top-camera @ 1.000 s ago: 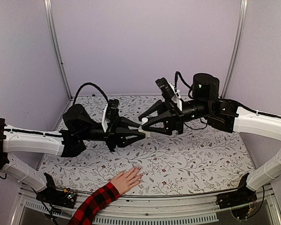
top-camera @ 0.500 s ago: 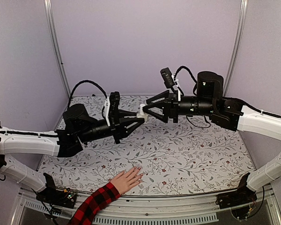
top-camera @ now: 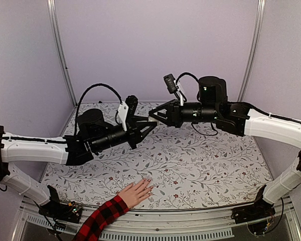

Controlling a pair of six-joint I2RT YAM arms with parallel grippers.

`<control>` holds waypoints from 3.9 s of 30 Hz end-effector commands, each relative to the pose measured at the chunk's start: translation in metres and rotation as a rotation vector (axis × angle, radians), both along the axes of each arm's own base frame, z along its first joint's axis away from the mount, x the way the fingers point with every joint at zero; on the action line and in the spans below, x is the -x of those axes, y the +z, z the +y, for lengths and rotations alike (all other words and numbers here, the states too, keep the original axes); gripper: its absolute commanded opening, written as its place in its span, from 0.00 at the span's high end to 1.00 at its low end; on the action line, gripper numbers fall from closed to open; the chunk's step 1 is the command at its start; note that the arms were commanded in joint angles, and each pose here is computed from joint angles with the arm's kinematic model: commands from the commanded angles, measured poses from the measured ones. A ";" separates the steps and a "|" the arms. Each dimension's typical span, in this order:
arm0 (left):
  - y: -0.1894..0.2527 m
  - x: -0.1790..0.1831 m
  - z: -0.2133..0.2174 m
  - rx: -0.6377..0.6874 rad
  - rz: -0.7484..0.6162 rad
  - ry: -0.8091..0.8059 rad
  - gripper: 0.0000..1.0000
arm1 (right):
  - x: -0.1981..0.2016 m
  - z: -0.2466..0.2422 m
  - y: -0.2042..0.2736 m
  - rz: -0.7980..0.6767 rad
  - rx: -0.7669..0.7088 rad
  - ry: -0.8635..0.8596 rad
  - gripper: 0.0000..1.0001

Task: Paint the nails
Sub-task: Unscrew the nail polish bottle.

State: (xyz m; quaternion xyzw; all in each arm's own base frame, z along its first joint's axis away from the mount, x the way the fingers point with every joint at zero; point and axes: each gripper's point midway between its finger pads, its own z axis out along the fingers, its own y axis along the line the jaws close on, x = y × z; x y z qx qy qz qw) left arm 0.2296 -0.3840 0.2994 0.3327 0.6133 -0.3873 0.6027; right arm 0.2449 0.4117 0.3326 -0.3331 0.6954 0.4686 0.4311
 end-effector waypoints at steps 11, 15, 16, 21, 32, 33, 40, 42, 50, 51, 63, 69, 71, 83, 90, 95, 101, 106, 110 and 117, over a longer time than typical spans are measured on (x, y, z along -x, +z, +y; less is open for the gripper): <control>0.002 0.000 -0.005 0.001 -0.009 -0.008 1.00 | 0.004 0.004 0.011 -0.017 -0.032 0.048 1.00; 0.006 0.025 -0.008 0.058 -0.010 -0.189 1.00 | 0.021 0.004 0.021 -0.069 -0.067 0.134 1.00; 0.008 0.031 -0.009 0.067 -0.013 -0.232 1.00 | 0.025 0.003 0.023 -0.082 -0.071 0.156 1.00; 0.019 0.067 -0.013 0.099 -0.063 -0.441 1.00 | 0.049 0.003 0.029 -0.141 -0.091 0.290 1.00; 0.036 0.135 -0.001 0.171 -0.147 -0.800 1.00 | 0.100 -0.006 0.030 -0.252 -0.134 0.588 1.00; 0.037 0.140 0.001 0.177 -0.152 -0.825 1.00 | 0.104 -0.007 0.030 -0.263 -0.140 0.610 1.00; 0.040 0.152 0.002 0.182 -0.161 -0.894 1.00 | 0.117 -0.011 0.030 -0.318 -0.158 0.690 1.00; 0.040 0.151 0.001 0.182 -0.162 -0.882 1.00 | 0.116 -0.011 0.031 -0.319 -0.156 0.684 1.00; 0.034 0.126 -0.001 0.152 -0.166 -0.728 1.00 | 0.104 -0.010 0.032 -0.315 -0.136 0.593 0.76; 0.033 0.121 -0.002 0.145 -0.161 -0.700 1.00 | 0.101 -0.010 0.032 -0.315 -0.132 0.569 0.68; 0.033 0.070 0.008 0.113 -0.131 -0.383 1.00 | 0.063 -0.033 0.060 -0.317 -0.159 0.241 0.21; 0.030 0.056 0.009 0.100 -0.102 -0.304 1.00 | 0.050 -0.042 0.073 -0.299 -0.175 0.123 0.22; 0.029 0.053 0.009 0.100 -0.096 -0.284 1.00 | 0.045 -0.040 0.070 -0.280 -0.163 0.106 0.23; 0.009 0.014 0.009 0.045 -0.026 -0.094 1.00 | 0.012 -0.024 0.040 -0.142 -0.099 0.004 0.33; 0.001 0.004 0.009 0.026 -0.002 -0.040 1.00 | 0.006 -0.015 0.027 -0.093 -0.061 0.010 0.39; -0.001 0.000 0.007 0.019 0.005 -0.033 1.00 | 0.004 -0.006 0.018 -0.065 -0.039 0.017 0.44; -0.001 0.000 0.007 0.018 0.001 -0.030 1.00 | -0.001 0.002 0.003 -0.030 0.002 0.013 0.49; -0.002 -0.001 0.007 0.016 0.003 -0.026 1.00 | 0.000 0.005 0.001 -0.020 -0.002 0.026 0.66; -0.003 -0.003 0.008 0.012 0.006 -0.011 1.00 | 0.003 0.010 0.002 -0.012 0.000 0.050 0.77; -0.003 -0.005 0.010 0.013 0.001 0.005 1.00 | 0.006 0.017 -0.001 -0.003 0.008 0.081 0.97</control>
